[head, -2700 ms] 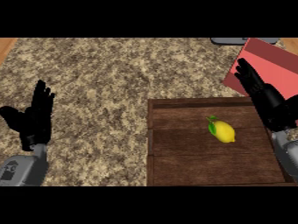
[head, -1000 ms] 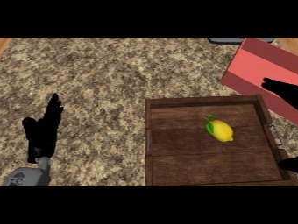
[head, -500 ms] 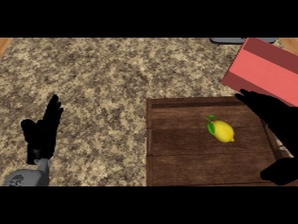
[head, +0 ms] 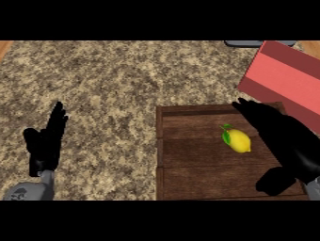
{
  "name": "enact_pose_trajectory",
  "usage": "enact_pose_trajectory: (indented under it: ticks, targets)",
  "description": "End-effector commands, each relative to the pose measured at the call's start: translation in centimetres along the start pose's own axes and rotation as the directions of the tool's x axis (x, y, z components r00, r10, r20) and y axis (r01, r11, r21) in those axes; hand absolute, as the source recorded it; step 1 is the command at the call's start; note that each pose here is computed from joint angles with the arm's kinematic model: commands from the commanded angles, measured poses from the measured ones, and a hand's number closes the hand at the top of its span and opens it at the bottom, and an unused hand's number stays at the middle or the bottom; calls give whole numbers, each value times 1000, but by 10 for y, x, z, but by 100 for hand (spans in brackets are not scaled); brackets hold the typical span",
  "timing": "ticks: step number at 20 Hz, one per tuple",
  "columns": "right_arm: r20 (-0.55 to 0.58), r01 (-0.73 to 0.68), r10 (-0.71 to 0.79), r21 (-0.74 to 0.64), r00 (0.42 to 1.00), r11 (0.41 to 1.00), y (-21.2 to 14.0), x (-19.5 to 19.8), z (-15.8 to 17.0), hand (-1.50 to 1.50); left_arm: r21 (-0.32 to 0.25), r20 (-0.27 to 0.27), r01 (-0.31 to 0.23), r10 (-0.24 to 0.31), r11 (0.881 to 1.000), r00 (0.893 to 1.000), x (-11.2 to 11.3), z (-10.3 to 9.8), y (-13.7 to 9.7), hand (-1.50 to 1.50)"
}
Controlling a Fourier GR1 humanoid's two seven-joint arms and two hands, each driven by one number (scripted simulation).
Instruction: Pick the lemon from the tray and place it in the cardboard box
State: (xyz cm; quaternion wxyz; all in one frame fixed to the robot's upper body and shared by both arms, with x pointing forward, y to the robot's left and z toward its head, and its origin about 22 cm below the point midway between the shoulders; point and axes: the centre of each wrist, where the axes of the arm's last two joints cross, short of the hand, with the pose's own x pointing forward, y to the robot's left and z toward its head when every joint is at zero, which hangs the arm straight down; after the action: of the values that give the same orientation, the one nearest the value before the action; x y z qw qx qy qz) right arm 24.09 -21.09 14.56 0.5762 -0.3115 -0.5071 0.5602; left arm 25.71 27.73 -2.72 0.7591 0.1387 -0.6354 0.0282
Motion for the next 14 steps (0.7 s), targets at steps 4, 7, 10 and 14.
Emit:
enact_pose_trajectory:
  ticks: [4,7,10,14]
  targets:
    - [-58,-46,48,47,997,998,13,17,-12,-150,3,-3,10,-10,1000,1000,0,-3,-5,0]
    - [-76,-33,35,32,997,999,22,12,-1,-150,3,13,2,-2,1000,1000,2,4,1,0]
    - [-90,-40,41,12,995,999,24,28,-8,-150,3,6,-2,2,1000,1000,-3,-5,5,0]
    - [-101,-15,17,19,995,1000,36,6,-17,-150,2,13,6,-6,1000,1000,6,-13,0,0]
